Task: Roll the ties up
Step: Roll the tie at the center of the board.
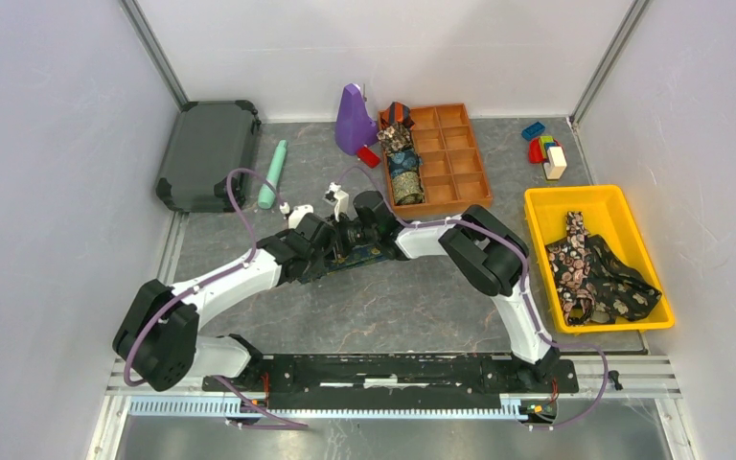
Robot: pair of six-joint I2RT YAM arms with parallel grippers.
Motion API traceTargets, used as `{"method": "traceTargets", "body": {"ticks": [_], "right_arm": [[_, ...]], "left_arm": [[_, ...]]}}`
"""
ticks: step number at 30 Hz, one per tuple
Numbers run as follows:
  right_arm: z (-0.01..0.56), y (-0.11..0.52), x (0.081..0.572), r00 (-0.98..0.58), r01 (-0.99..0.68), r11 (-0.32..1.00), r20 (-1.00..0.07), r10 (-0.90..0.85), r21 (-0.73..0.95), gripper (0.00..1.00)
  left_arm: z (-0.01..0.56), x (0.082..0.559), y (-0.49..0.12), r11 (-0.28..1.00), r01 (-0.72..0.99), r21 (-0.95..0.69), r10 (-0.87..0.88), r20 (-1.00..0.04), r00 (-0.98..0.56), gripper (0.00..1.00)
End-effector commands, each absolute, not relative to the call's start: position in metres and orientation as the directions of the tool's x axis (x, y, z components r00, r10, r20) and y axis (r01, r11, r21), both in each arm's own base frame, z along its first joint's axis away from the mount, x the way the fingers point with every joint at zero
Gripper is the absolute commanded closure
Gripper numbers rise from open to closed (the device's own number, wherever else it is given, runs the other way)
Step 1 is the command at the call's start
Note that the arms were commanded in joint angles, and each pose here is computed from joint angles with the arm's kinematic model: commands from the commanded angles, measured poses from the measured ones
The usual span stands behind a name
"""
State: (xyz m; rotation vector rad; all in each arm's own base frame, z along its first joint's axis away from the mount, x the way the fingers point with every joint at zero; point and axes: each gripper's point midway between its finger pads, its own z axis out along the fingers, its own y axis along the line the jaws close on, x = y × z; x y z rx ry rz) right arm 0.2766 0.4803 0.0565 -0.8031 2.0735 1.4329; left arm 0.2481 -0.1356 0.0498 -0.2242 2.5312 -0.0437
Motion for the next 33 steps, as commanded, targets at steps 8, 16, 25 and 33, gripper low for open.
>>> {"method": "traceTargets", "body": {"ticks": [8,16,25,33], "right_arm": [[0.046,0.488,0.263,-0.704,-0.710,0.240,-0.678,-0.211,0.662,0.76],[0.046,0.488,0.264,-0.703,-0.711,0.239,-0.680,-0.208,0.661,0.77],[0.050,0.487,0.263,-0.691,-0.722,0.234,-0.693,-0.206,0.651,0.77],[0.054,0.486,0.263,-0.687,-0.726,0.229,-0.698,-0.201,0.648,0.77]], "left_arm": [[0.078,0.256,-0.148,0.986,-0.080,-0.145,-0.153,-0.609,-0.778,0.38],[0.093,0.240,-0.137,0.984,-0.088,-0.156,-0.166,-0.613,-0.772,0.38],[0.080,0.223,-0.099,0.968,-0.221,-0.115,-0.241,-0.655,-0.716,0.42],[0.061,0.223,-0.102,0.962,-0.214,-0.167,-0.270,-0.667,-0.694,0.46]]}}
